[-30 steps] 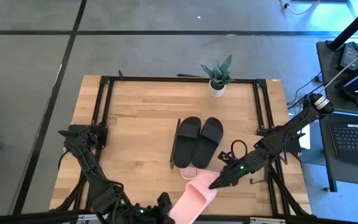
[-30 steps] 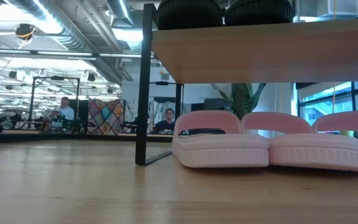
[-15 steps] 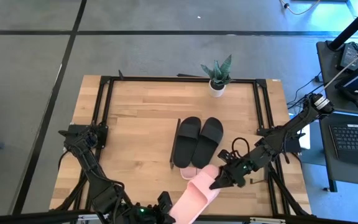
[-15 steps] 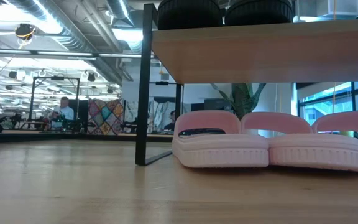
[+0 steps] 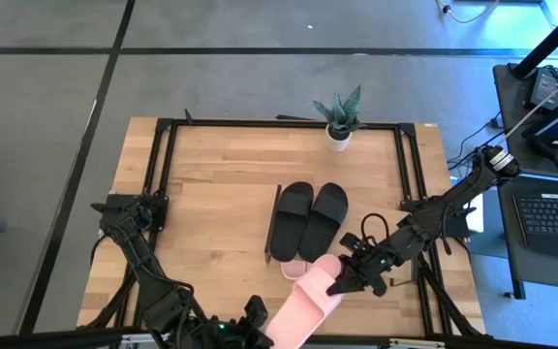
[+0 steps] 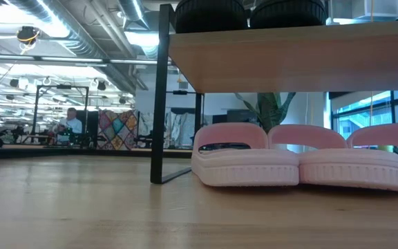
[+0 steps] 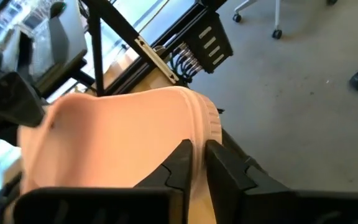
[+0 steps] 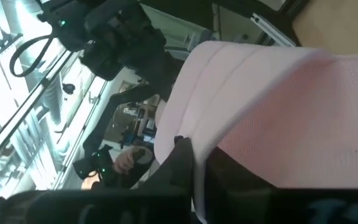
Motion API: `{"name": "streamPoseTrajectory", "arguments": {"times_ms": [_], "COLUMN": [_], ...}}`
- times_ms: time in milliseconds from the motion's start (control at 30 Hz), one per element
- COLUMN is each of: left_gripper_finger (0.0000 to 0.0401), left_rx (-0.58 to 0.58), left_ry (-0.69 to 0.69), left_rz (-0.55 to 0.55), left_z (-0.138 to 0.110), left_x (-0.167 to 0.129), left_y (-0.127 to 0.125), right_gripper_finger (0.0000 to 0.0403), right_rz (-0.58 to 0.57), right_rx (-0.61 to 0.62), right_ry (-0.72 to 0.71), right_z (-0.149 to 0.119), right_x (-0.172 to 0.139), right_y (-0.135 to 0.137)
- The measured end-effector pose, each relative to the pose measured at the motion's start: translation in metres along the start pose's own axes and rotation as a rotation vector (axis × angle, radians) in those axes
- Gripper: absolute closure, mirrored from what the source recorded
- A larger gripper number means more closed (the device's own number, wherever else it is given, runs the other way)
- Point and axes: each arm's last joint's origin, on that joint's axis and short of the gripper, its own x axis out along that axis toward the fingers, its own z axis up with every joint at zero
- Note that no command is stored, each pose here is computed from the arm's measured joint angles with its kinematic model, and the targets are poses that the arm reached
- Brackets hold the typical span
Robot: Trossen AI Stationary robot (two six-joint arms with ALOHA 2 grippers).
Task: Pick and place slides into the shelf
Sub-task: Put the pink slipper under the shelf
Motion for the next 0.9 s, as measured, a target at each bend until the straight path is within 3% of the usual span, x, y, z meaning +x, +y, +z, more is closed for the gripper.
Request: {"name": "streamPoseTrajectory", "arguments": {"times_ms": [167, 433, 700, 900], "left_gripper_finger": [0.0353, 0.0319, 0.0291, 0.0290], "left_rx": [-0.112, -0.215, -0.427, -0.470], "left_ry": [-0.011, -0.040, -0.044, -0.056], "left_rz": [-0.072, -0.081, -0.107, -0.112], "left_z": [0.001, 0.005, 0.007, 0.009], "left_x": [-0.001, -0.007, -0.013, -0.013], "left_y": [-0.004, -0.012, -0.022, -0.021], "right_gripper_finger": [0.0391, 0.0392, 0.0392, 0.0392], "right_rz": [0.021, 0.047, 0.032, 0.003], "right_rx": [-0.036, -0.066, -0.123, -0.217], "right_ry": [0.039, 0.103, 0.234, 0.343], "right_z": [-0.003, -0.007, -0.037, -0.066], "right_x": [0.000, -0.001, -0.002, 0.002], "right_y": [0.001, 0.003, 0.004, -0.004]}}
